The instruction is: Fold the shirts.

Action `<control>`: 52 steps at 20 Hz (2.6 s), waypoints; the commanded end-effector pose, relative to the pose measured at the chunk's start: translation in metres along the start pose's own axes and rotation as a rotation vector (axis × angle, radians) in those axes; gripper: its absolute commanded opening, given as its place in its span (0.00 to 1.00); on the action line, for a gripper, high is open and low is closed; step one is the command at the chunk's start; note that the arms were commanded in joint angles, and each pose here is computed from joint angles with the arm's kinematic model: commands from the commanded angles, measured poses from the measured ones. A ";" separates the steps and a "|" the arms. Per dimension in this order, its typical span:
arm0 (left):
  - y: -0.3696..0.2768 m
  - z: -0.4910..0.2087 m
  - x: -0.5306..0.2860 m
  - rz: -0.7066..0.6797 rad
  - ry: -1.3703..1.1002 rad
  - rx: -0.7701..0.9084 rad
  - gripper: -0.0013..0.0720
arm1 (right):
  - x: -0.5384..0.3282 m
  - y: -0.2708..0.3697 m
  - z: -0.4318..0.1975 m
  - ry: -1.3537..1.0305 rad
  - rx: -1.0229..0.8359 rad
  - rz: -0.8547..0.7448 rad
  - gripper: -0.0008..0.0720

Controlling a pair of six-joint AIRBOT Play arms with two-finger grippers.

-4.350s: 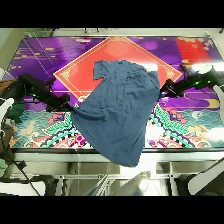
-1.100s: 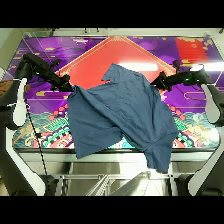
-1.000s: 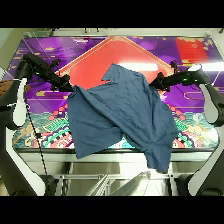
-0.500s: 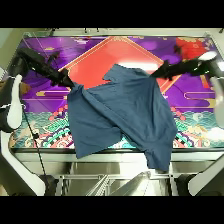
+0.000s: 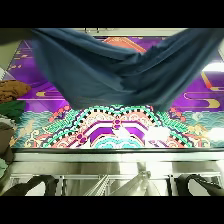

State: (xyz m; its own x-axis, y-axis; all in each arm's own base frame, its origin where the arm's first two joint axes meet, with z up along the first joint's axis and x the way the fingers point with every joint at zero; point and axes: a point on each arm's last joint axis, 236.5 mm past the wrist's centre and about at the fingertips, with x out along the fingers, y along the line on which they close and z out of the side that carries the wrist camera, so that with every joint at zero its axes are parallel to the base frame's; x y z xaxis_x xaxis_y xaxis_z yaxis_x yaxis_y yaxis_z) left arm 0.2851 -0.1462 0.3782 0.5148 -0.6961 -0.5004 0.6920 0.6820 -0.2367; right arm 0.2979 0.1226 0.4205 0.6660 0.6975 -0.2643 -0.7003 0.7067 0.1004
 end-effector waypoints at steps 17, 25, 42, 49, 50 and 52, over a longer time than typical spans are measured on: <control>0.233 -0.180 0.210 -0.083 0.537 -0.418 0.04 | 0.180 -0.262 -0.244 0.377 0.635 -0.191 0.04; 0.318 -0.234 0.273 -0.003 0.503 -0.598 0.66 | 0.222 -0.313 -0.319 0.375 0.797 -0.284 0.79; 0.076 -0.443 0.162 -0.022 0.714 -1.348 0.80 | -0.001 -0.291 -0.448 0.806 1.279 -0.575 0.73; 0.060 -0.461 0.164 0.052 0.615 -1.406 0.80 | 0.006 -0.289 -0.442 0.787 1.251 -0.530 0.74; 0.060 -0.459 0.165 0.050 0.603 -1.410 0.80 | 0.006 -0.289 -0.442 0.787 1.251 -0.530 0.74; 0.055 -0.460 0.170 0.042 0.624 -1.395 0.80 | 0.006 -0.290 -0.442 0.786 1.251 -0.531 0.74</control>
State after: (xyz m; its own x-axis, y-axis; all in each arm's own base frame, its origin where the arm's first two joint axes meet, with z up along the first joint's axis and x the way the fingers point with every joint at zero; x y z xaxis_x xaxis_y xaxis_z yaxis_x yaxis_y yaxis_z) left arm 0.1778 -0.1171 -0.1003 -0.0308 -0.7115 -0.7020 -0.5106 0.6150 -0.6009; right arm 0.3910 -0.1305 -0.0344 0.1806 0.3924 -0.9019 0.4801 0.7651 0.4290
